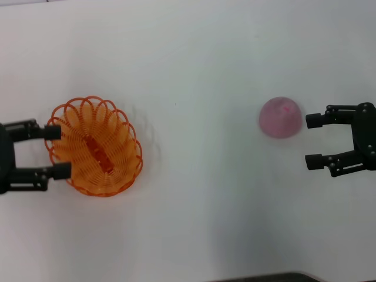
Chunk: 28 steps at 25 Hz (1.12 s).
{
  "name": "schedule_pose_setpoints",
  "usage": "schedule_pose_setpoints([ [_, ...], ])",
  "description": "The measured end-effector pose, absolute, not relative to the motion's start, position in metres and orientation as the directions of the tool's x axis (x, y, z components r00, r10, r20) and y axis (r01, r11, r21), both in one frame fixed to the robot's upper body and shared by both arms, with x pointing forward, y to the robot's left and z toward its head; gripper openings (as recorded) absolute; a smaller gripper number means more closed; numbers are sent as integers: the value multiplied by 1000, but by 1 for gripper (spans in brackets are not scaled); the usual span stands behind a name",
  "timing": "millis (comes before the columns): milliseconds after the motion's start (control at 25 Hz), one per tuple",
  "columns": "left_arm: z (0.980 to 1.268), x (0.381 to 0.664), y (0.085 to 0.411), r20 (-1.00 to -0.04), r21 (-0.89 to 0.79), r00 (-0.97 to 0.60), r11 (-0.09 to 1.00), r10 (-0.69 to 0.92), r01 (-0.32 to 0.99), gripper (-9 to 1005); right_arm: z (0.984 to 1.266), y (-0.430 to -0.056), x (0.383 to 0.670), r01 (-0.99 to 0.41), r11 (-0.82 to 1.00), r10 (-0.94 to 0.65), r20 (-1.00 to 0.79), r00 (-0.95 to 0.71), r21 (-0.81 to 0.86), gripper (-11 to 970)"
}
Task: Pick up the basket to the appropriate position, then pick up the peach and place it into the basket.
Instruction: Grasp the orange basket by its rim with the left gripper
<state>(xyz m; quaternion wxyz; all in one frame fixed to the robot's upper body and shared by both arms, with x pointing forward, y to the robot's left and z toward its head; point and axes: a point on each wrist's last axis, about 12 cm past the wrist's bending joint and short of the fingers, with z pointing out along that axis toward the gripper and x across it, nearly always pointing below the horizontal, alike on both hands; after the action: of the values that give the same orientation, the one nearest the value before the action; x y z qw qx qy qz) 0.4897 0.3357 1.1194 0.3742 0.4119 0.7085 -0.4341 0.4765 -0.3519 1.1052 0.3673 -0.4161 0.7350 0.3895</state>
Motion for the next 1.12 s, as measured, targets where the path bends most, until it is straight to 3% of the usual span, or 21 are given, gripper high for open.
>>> schedule_pose_setpoints([
  [560,1184,555,308,-924,-245,-299,231,239,942,847,1105,-347,482,-902,335,-353,-851,-388,272,942],
  [800,1213,580,310,-939,-253,-310,315,147,915,847,1106,-346,483,-902,335,-353,-851,-388,273,941],
  [1120,1250,604,322,-927,-254,-358,520,109,816,846,1106,-346,484,-901,336,-353,-851,-390,273,941],
])
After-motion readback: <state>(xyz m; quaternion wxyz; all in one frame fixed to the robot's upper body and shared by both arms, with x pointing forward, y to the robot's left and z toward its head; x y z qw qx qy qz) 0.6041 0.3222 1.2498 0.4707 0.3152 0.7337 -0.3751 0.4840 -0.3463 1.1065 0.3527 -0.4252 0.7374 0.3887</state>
